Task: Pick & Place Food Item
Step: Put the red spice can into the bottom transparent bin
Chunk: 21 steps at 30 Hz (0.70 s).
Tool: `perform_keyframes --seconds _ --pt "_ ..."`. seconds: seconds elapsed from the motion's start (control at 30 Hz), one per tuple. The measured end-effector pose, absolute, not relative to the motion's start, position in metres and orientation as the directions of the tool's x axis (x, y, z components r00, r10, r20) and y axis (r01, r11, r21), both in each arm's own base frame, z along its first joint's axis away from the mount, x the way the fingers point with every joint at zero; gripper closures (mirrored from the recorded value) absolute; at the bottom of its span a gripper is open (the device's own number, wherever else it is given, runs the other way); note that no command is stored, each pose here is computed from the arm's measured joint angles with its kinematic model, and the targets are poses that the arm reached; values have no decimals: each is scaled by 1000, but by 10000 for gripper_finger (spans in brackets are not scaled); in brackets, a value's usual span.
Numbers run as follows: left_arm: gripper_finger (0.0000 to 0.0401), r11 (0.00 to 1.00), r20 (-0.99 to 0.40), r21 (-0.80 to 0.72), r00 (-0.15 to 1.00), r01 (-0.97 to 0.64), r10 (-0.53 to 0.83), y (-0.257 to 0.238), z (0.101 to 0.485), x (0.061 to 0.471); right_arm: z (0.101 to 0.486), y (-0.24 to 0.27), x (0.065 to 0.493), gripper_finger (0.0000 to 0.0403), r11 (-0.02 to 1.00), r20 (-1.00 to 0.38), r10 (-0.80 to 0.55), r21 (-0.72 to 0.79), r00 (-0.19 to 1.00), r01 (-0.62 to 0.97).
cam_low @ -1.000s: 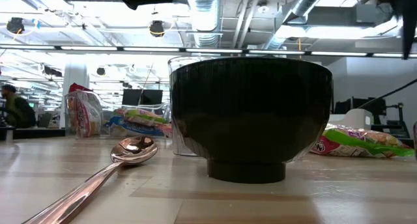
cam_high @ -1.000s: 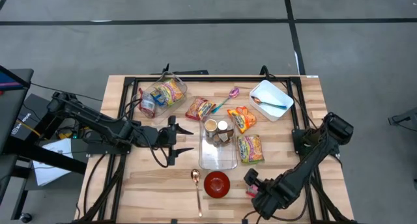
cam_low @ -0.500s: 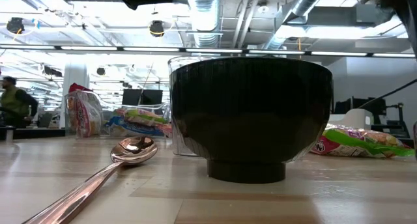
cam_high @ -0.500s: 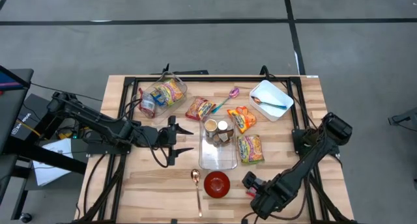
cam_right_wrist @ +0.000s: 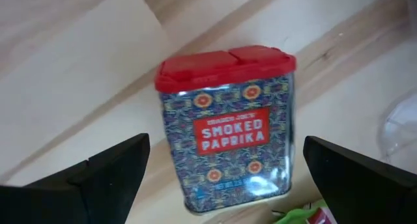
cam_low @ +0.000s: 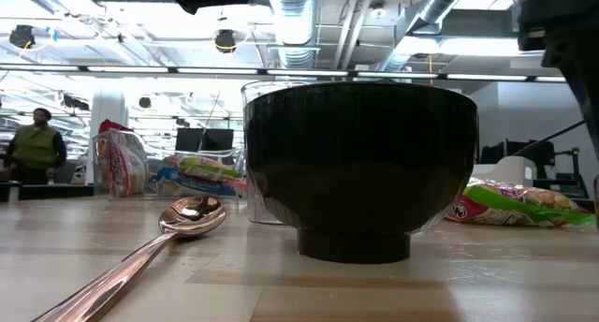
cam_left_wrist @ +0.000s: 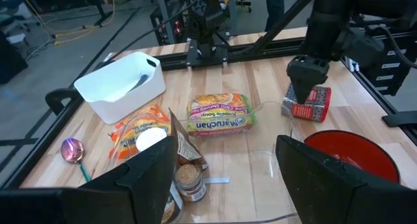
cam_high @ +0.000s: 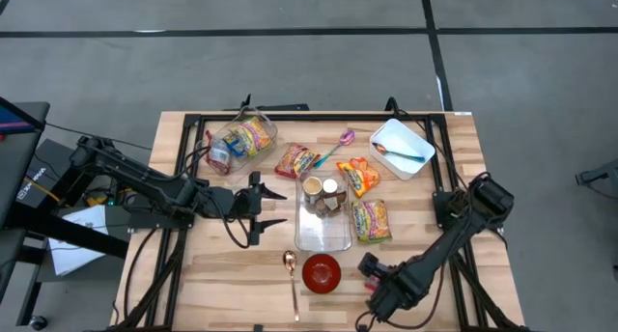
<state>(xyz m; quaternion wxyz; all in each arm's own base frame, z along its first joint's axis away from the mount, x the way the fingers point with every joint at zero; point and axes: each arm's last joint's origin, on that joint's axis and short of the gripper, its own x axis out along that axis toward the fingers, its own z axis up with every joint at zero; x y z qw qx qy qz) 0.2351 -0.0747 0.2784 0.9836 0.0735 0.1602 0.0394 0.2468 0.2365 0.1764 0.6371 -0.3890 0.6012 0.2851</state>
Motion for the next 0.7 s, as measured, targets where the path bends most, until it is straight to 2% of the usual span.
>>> perform_keyframes --seconds 0.37,0.7 --pt "144 986 -311 155 945 -54 101 -75 278 235 166 222 249 3 546 -987 -138 -143 80 -825" --pt "144 986 -312 156 945 -54 101 -75 278 235 166 215 254 25 579 -988 -142 -135 63 -804"
